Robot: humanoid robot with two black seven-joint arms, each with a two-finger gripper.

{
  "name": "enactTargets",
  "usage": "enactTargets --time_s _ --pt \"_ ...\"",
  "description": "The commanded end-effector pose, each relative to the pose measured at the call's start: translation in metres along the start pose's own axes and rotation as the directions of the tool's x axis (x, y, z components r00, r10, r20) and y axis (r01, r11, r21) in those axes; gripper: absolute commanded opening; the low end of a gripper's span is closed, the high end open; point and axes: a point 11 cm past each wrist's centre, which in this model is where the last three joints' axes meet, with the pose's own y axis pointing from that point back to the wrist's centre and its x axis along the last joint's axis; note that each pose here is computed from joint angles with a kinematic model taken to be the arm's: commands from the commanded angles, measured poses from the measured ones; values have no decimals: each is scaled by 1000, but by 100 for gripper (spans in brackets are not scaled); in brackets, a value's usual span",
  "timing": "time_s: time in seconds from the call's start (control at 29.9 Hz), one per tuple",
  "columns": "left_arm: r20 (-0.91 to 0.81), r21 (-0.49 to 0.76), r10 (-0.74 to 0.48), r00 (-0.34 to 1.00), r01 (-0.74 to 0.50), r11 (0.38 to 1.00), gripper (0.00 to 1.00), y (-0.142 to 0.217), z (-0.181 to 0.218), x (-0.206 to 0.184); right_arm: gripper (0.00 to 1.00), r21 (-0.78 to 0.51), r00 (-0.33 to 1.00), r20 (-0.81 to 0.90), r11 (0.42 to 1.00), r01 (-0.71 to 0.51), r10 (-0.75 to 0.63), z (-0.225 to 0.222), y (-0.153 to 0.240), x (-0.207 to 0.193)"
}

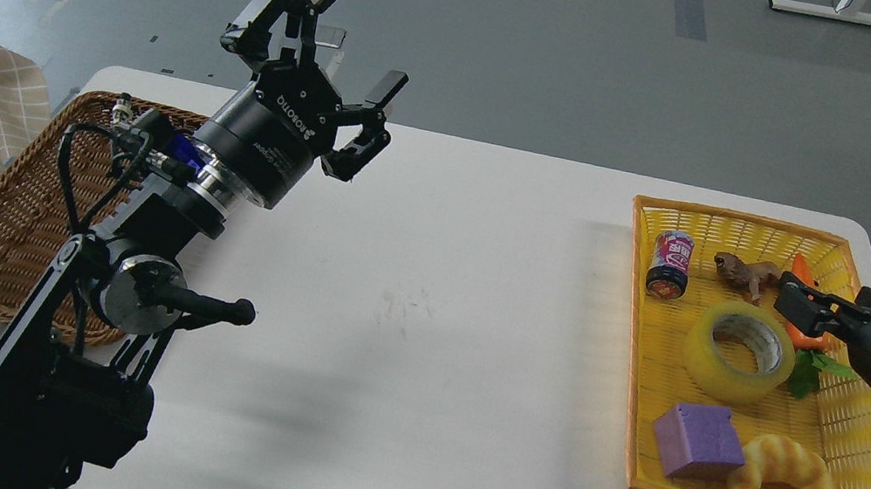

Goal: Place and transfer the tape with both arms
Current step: 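Move the right gripper down toward the yellow tape roll in the tray, then close the right gripper on the yellow tape roll's rim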

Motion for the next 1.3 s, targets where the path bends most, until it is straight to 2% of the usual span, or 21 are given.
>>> enactTargets --time_s 0.0,0.37,0.57,0.8,1.14,1.27 --pt "-1 1 -1 1000 1 1000 98 0 0 0 98 -6 1000 9 1000 14 -14 1 0 -8" --pt "1 0 -2 1000 2 1000 98 0 0 0 93 -11 996 60 998 68 -67 -4 -5 -39" --pt "-1 -1 0 1000 0 1000 98 0 0 0 83 -9 994 72 996 85 -84 -5 -5 -48" --pt "-1 1 1 1000 -1 1000 98 0 0 0 82 -25 992 81 994 103 -100 -1 -6 -56" --pt "-2 3 5 1000 -5 1000 98 0 -1 1 67 -43 989 92 992 120 -115 4 -6 -63" --pt "0 3 5 1000 -5 1000 98 0 -1 1 66 -41 989 93 992 120 -115 3 -6 -63"
